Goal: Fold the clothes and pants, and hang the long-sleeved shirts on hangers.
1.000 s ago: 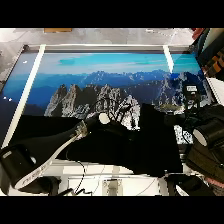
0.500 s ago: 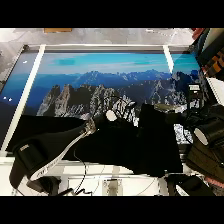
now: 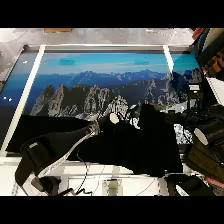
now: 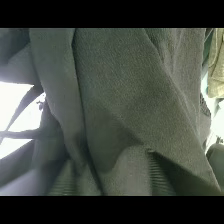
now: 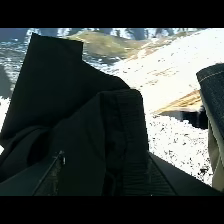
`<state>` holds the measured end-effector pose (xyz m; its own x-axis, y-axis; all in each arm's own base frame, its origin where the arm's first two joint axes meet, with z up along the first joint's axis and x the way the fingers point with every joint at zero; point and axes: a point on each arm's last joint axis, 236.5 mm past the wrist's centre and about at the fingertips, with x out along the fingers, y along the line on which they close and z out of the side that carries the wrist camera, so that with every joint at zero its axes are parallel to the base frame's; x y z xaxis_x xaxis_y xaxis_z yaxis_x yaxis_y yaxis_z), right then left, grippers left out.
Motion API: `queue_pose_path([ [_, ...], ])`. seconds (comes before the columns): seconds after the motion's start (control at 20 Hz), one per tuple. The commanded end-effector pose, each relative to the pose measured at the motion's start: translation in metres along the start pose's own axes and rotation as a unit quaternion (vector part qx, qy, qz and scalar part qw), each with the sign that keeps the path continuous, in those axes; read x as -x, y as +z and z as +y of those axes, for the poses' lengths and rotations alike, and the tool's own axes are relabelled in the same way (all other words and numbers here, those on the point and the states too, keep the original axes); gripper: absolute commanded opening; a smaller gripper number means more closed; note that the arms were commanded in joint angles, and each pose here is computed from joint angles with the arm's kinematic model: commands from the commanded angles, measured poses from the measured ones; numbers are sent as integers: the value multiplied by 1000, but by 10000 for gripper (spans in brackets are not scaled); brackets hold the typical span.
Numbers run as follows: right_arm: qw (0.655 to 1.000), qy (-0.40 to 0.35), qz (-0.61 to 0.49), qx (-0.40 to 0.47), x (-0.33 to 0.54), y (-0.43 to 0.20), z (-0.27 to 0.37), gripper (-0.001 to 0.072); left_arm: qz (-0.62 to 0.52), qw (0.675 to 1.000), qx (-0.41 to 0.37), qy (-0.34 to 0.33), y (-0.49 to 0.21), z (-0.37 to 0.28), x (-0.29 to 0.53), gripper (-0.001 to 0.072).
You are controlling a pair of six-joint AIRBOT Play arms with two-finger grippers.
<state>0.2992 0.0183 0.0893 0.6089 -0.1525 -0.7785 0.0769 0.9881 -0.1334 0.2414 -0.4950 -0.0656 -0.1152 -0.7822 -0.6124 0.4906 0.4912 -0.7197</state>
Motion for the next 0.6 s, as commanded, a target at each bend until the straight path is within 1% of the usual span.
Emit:
queue_pose_path([
  [0.0,1000,0,-1,-1,0,0,0,582,-1,1000,4,-1,-1,0,-5,285],
  [0.05,1000,0,-1,-1,0,0,0,582,-2,1000,3,-1,0,-1,-4,164],
  [0.1,1000,0,-1,-1,0,0,0,582,-6,1000,1,-2,3,-2,-3,26],
  [0.15,1000,0,-1,0,0,0,0,582,-11,1000,-1,-4,9,-4,-1,13],
  [0.25,1000,-1,-1,0,0,0,-1,582,-29,999,-21,-9,28,-10,7,12],
  [0.4,1000,-2,-2,1,1,1,-1,582,-78,995,-56,-14,76,-20,41,10],
  [0.55,1000,-2,-3,1,1,2,-1,582,-136,984,-110,25,125,-16,100,10],
])
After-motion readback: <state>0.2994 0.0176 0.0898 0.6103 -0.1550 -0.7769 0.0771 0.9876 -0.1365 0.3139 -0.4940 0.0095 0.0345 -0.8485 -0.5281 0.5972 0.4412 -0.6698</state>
